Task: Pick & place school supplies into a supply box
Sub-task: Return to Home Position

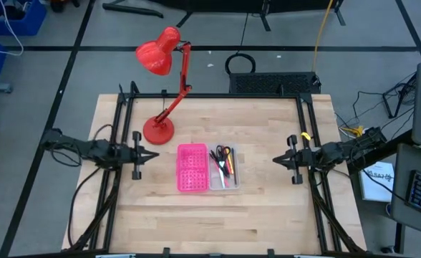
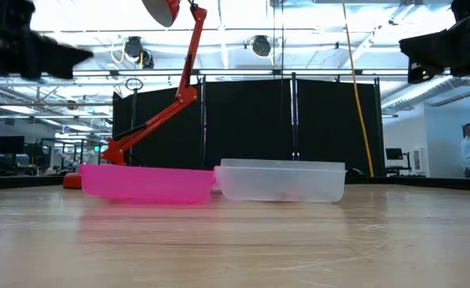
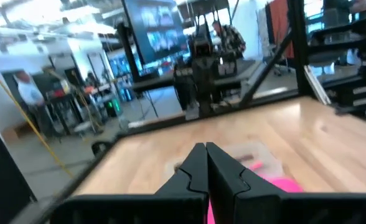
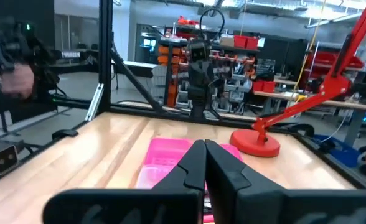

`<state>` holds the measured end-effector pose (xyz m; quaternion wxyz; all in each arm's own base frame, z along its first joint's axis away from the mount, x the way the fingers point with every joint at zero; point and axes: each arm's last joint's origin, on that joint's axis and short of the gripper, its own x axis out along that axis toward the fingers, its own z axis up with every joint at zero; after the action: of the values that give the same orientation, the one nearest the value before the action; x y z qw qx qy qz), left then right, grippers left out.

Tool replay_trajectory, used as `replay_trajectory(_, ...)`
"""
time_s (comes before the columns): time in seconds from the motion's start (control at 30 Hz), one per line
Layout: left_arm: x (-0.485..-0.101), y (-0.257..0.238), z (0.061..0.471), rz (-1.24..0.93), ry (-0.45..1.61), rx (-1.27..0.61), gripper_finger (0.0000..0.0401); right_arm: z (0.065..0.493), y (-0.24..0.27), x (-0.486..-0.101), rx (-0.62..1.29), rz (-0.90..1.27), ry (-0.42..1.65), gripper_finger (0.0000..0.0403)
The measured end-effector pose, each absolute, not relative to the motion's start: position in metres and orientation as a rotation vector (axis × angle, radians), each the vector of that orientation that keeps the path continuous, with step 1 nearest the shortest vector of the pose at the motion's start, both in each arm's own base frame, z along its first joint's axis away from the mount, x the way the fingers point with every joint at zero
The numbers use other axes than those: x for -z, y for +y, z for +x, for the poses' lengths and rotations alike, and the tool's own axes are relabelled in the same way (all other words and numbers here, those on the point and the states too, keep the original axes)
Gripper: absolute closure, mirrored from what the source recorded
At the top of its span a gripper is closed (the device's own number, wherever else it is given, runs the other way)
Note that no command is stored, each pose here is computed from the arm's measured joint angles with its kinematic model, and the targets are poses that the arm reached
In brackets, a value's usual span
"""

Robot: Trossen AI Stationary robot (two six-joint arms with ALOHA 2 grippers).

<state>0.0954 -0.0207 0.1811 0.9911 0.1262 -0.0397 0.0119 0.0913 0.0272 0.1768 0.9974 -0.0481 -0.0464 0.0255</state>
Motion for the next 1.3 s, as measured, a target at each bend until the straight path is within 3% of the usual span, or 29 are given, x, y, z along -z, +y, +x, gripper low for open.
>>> replay_trajectory(0.2, -0.168, -0.021, 0.099, 0.227, 0.001, 0.001, 0.04, 0.091, 0.029, -0.174, -0.11, -0.078, -0.073, 0.0403)
replay_trajectory(0.67, -0.167, -0.007, 0.101, 0.254, 0.02, -0.092, 0.0401, 0.095, 0.012, -0.174, 0.09, -0.082, -0.063, 0.0403)
replay_trajectory(1.3, -0.164, 0.004, 0.101, 0.165, 0.044, -0.105, 0.0384, 0.096, 0.007, -0.173, 0.093, -0.052, -0.059, 0.0403)
